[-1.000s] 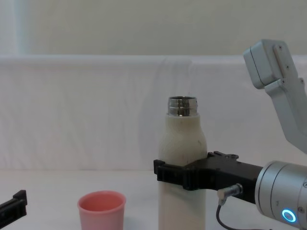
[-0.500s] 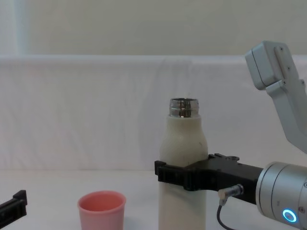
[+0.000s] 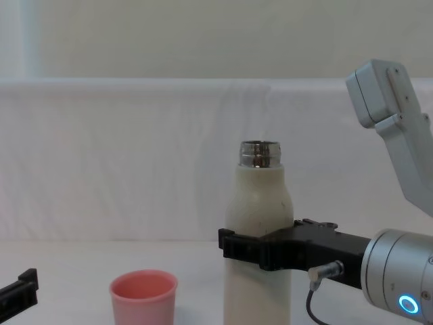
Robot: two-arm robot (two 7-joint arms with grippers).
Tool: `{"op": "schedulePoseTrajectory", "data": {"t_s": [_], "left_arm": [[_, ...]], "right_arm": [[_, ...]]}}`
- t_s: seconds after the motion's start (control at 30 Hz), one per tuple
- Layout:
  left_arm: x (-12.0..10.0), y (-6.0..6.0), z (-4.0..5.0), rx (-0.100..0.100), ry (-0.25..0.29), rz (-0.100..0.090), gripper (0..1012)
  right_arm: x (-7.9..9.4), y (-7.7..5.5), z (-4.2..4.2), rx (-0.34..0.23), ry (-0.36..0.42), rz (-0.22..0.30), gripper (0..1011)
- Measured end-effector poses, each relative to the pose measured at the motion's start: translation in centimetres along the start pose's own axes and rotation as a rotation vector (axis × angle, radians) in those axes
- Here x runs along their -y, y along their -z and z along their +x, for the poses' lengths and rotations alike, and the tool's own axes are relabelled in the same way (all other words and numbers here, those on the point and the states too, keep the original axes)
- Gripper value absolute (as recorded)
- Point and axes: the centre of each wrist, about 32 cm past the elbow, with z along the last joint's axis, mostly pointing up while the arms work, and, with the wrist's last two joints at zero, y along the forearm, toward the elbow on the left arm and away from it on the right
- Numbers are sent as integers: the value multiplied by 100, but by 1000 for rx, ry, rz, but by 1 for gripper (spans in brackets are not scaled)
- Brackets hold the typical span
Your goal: Grasp the thermos with one hand and pour water into the cup lid.
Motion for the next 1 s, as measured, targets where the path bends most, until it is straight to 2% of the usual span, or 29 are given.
{"op": "schedulePoseTrajectory", "data": {"t_s": [0.3, 0.43, 1.0], "left_arm": [[0, 0, 0, 0, 0, 0, 1001], [0, 0, 0, 0, 0, 0, 1001], [0, 0, 0, 0, 0, 0, 1001]], "right_arm": [[0, 0, -1, 0, 0, 0, 960], [0, 1, -2, 0, 0, -1, 1001], [1, 3, -4, 1, 0, -1, 1000]]}}
